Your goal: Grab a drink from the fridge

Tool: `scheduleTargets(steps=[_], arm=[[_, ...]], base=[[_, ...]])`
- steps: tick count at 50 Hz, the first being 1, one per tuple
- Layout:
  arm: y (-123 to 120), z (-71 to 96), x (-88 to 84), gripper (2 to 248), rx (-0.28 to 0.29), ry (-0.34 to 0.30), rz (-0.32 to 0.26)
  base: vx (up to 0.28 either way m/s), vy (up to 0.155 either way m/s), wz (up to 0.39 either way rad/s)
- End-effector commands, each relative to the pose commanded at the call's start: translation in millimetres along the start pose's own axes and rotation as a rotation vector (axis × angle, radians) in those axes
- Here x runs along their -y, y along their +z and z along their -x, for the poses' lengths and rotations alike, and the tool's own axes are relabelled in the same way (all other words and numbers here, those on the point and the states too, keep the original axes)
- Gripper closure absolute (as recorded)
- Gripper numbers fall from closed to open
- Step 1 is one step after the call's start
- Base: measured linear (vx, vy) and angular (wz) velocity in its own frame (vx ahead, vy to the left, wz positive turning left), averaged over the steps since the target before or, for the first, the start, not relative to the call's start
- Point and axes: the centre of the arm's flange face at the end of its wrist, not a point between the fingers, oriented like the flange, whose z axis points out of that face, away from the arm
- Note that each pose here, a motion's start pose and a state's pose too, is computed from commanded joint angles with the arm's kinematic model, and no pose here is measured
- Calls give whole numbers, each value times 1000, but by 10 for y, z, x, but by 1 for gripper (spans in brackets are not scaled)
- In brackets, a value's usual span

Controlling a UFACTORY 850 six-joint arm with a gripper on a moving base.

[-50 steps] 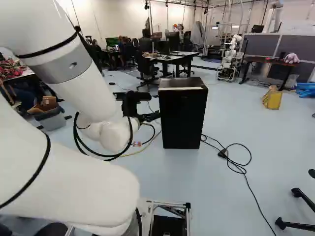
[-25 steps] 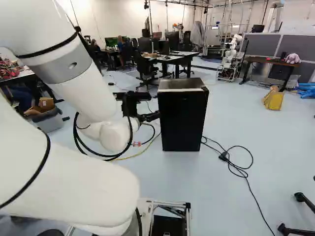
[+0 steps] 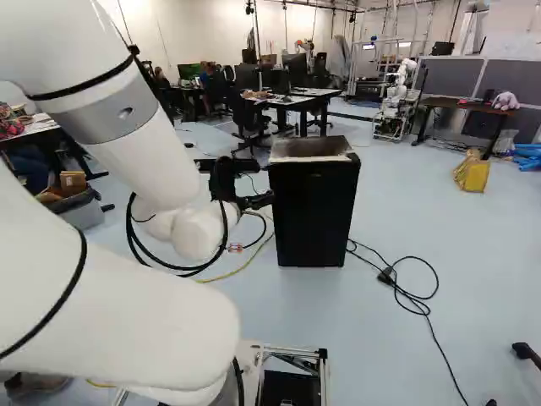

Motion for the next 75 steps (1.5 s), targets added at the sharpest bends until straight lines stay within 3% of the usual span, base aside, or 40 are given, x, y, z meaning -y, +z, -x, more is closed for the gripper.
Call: scheduleTargets(steps=[75], arm=[[0, 0, 0, 3, 0, 0, 0]], base=[[107, 0, -9]])
